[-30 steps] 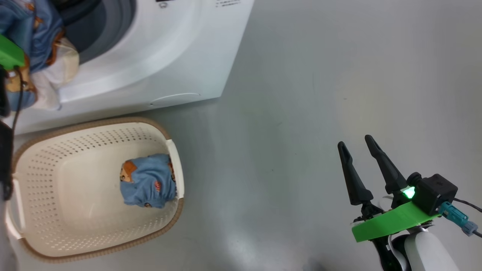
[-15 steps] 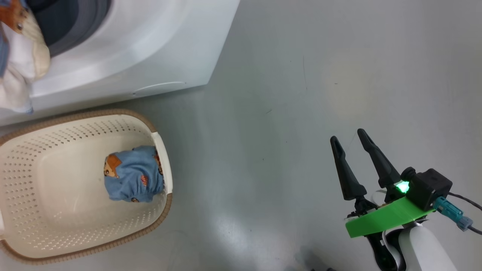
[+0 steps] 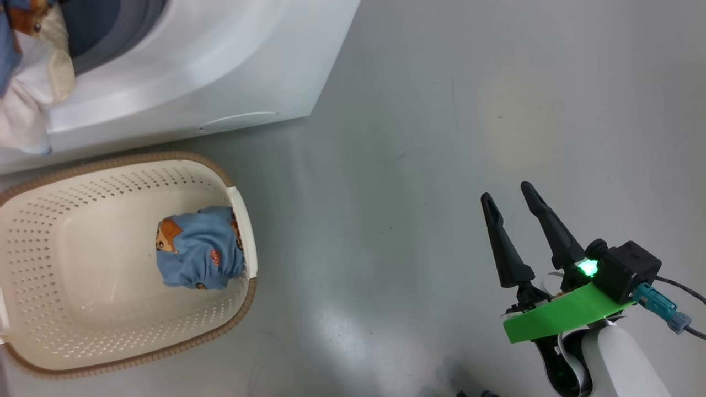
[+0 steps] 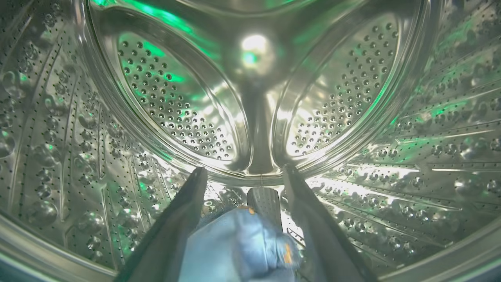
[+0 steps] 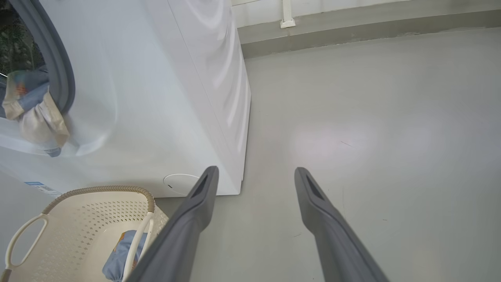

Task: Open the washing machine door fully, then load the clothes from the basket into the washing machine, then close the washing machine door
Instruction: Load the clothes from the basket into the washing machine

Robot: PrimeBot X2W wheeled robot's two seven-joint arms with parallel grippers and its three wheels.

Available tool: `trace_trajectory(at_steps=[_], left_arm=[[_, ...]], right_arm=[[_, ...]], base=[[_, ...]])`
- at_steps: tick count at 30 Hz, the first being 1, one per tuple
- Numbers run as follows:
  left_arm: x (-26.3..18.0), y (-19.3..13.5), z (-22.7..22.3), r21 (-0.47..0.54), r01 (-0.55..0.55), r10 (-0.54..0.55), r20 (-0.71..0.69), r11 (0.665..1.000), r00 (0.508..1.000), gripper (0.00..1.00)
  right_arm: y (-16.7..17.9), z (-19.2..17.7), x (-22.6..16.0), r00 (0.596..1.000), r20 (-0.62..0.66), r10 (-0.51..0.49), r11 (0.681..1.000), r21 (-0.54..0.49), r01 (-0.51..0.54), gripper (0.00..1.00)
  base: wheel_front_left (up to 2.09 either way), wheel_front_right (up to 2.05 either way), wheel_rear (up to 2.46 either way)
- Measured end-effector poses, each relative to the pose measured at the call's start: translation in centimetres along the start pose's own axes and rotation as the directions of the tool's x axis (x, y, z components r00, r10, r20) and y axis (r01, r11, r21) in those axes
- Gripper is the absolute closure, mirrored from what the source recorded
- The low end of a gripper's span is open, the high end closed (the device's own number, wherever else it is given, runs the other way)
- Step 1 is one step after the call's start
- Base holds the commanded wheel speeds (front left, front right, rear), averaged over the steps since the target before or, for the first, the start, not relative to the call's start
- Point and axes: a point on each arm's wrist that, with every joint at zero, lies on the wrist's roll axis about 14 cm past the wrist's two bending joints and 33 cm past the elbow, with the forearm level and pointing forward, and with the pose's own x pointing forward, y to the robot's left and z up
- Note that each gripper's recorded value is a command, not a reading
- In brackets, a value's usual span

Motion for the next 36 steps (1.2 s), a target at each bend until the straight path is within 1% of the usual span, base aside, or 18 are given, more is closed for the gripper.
trace_trajectory(at_steps=[9, 16, 23, 36], left_arm=[[-0.7, 0.3, -0.3, -0.024, -0.010, 0.010, -0.016, 1.000, 1.000, 0.00], [-2.6, 0.5, -2.1, -0.042, -0.016, 0.013, -0.053, 0.999, 0.998, 0.00], [-4.4, 1.0, -2.6, -0.053, -0.028, 0.025, -0.052, 0.998, 0.998, 0.00], [-10.4, 2.1, -5.2, -0.056, -0.059, 0.053, -0.099, 0.997, 0.994, 0.00]], right_arm=[[0.5, 0.3, 0.6, 1.000, 0.013, 0.019, 1.000, 0.002, -0.019, 0.00], [1.0, 0.3, 1.1, 0.999, 0.018, 0.038, 0.999, -0.001, -0.038, 0.00], [1.1, 0.3, 1.6, 0.999, 0.020, 0.049, 0.999, -0.007, -0.049, 0.00], [1.8, 0.7, 2.5, 0.996, 0.038, 0.080, 0.997, -0.020, -0.079, 0.00]], base=[[0.00, 0.00, 0.00], [0.00, 0.00, 0.00], [0.00, 0.00, 0.00], [0.00, 0.00, 0.00]])
